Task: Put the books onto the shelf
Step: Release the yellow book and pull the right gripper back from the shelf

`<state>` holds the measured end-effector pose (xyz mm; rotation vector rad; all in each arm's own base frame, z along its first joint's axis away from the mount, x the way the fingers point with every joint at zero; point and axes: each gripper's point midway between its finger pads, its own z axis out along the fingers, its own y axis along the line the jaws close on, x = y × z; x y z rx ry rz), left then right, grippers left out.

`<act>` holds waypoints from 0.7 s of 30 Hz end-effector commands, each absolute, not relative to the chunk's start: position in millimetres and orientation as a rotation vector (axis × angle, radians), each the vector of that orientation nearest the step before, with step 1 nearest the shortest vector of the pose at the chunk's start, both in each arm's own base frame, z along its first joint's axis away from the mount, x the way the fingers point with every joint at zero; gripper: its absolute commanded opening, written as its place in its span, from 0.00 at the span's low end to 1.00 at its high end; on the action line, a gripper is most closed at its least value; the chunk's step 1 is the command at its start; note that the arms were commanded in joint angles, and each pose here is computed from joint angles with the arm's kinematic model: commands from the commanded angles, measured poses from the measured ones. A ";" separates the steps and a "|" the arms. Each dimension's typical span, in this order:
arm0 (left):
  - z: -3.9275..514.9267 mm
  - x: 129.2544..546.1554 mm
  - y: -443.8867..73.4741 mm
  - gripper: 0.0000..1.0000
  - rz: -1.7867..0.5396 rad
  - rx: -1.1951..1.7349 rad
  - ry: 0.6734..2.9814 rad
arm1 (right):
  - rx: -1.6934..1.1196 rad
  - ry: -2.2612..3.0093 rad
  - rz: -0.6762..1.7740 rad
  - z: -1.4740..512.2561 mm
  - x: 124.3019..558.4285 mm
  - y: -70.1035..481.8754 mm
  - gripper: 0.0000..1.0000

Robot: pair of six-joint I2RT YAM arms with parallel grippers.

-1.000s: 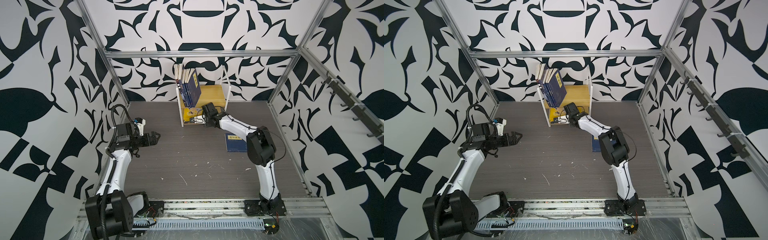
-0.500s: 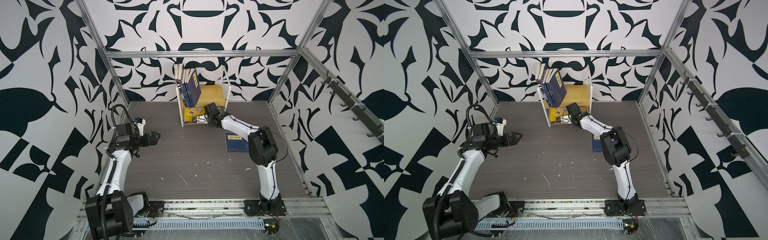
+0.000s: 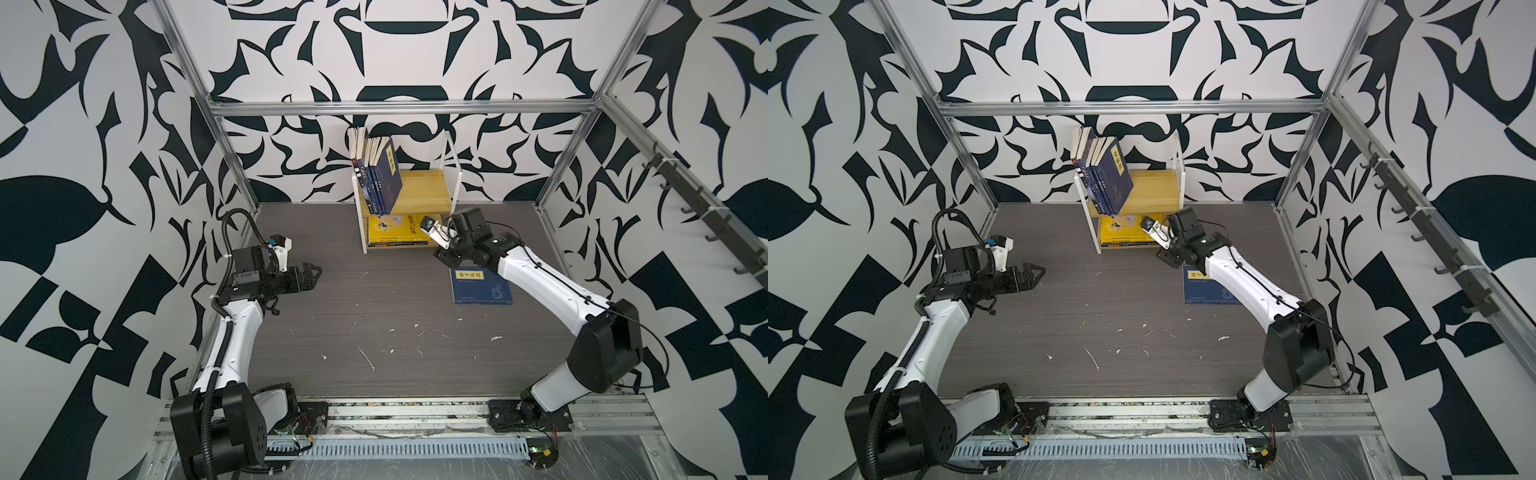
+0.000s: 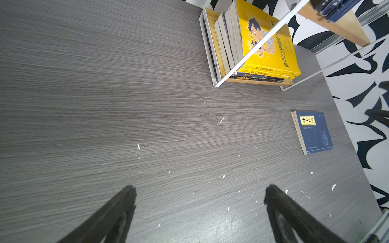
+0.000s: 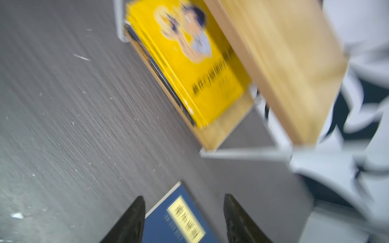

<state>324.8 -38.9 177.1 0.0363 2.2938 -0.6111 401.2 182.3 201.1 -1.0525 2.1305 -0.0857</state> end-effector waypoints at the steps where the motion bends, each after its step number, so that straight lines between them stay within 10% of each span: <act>1: 182.5 324.2 -39.2 1.00 -0.618 0.033 2.267 | -0.671 2.340 -0.090 197.3 397.4 134.5 0.64; 21: 190.8 326.3 -38.0 1.00 -0.617 0.017 2.257 | 0.471 2.555 0.121 117.7 385.1 -30.2 0.80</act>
